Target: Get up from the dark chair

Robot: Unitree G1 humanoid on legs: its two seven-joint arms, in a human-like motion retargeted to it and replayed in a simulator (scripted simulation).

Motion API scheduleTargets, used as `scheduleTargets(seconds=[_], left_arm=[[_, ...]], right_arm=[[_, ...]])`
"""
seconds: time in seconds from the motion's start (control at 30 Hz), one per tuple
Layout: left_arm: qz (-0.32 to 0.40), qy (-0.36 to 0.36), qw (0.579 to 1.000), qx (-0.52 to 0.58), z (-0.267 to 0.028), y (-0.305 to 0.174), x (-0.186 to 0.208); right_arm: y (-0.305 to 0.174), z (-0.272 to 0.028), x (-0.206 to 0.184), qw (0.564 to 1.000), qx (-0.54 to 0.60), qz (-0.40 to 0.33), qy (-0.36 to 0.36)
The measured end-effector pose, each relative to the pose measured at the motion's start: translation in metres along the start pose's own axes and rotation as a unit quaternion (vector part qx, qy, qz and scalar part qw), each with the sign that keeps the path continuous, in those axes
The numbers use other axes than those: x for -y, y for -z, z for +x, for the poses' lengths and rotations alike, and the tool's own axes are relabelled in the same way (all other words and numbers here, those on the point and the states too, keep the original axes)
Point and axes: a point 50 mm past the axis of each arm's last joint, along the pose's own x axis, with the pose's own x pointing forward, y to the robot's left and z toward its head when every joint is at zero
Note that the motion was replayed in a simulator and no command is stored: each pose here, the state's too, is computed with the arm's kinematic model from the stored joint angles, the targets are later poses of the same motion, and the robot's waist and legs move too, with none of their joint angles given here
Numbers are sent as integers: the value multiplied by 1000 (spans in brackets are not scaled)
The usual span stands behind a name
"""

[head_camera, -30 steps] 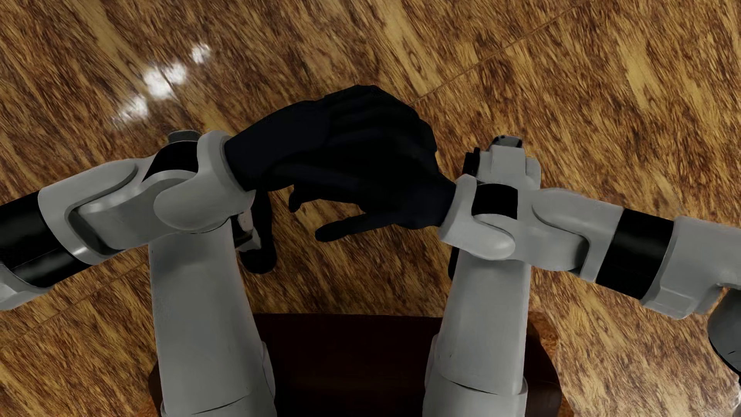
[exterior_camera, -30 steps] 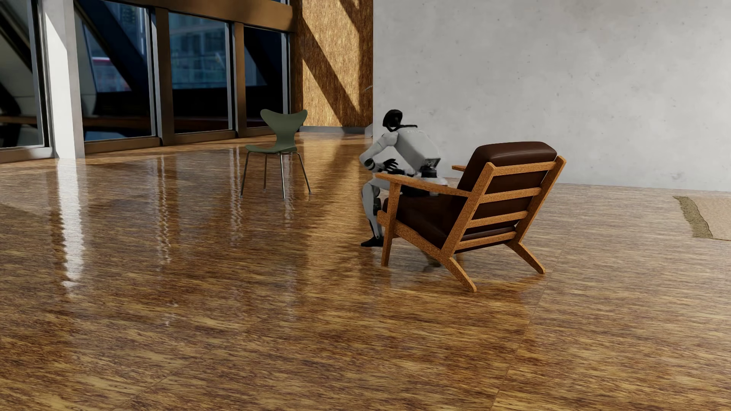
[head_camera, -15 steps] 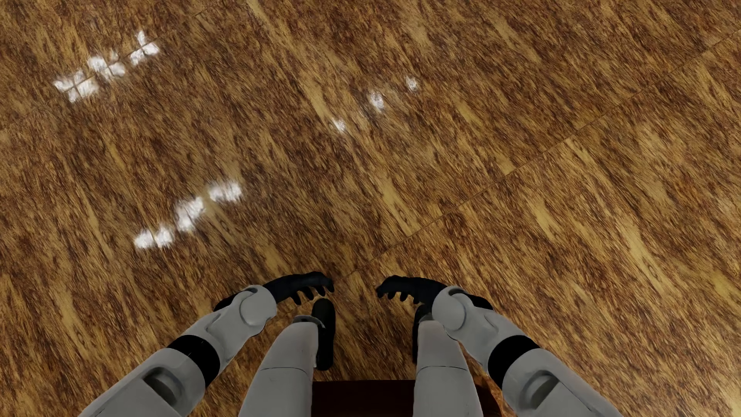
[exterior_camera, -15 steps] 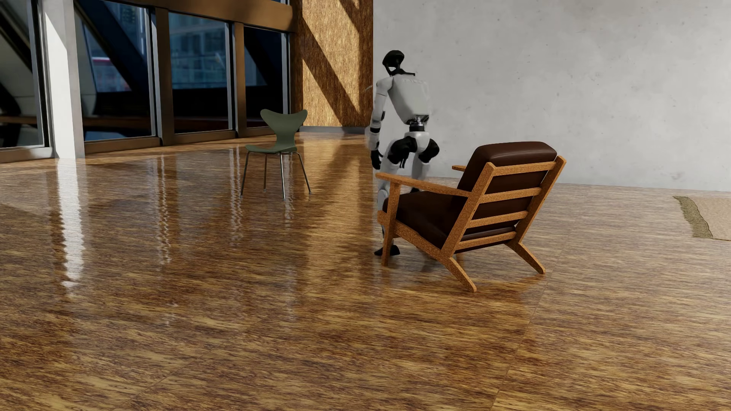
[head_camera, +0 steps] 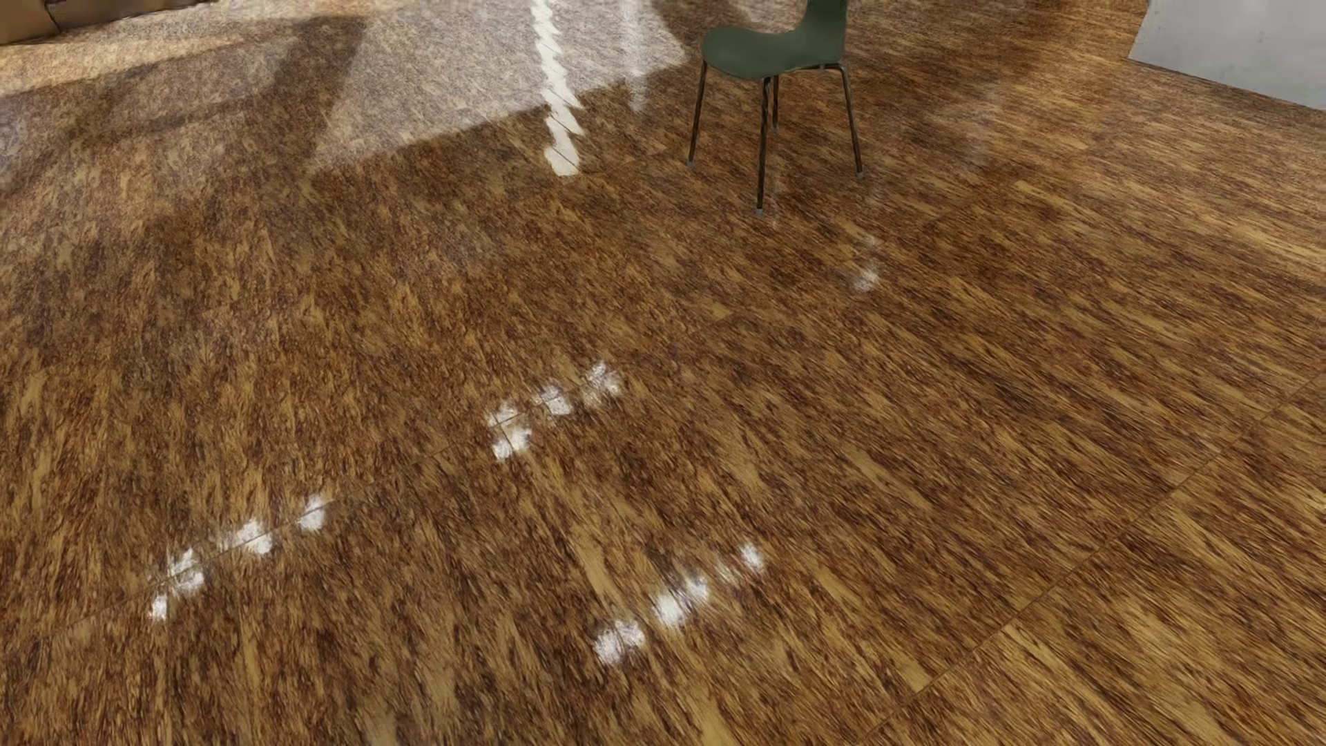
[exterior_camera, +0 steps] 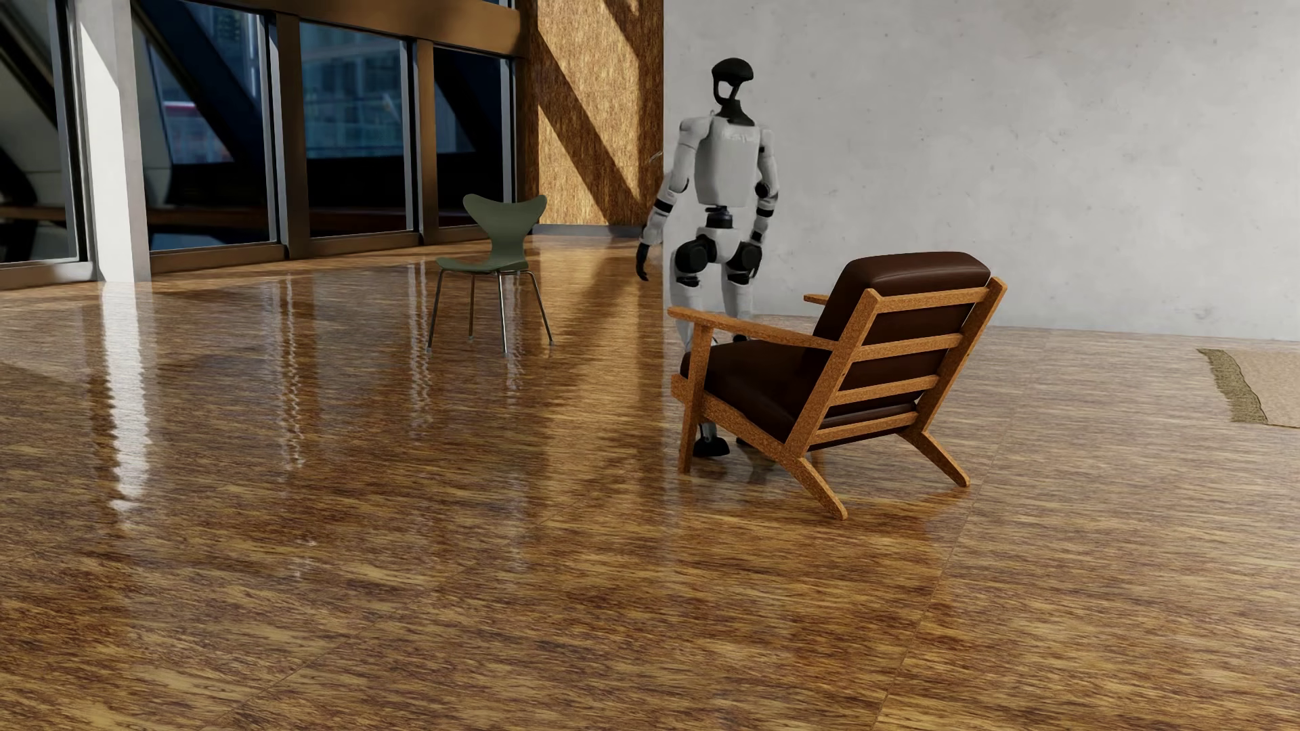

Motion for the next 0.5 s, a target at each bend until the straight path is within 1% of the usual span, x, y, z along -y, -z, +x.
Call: scheduleTargets(seconds=[0.1, 0.23, 0.4, 0.5], left_arm=[[-3, 10, 1000, 21, 1, -8, 5], [-2, 13, 999, 49, 3, -24, 9], [5, 10, 999, 52, 2, -21, 6], [9, 7, 999, 44, 1, -18, 2]], right_arm=[[-8, 0, -1, 999, 25, -21, -20], [-37, 3, -8, 996, 76, -32, -32], [-67, 3, -23, 989, 133, -45, -50], [-72, 5, -21, 988, 136, -49, -46]])
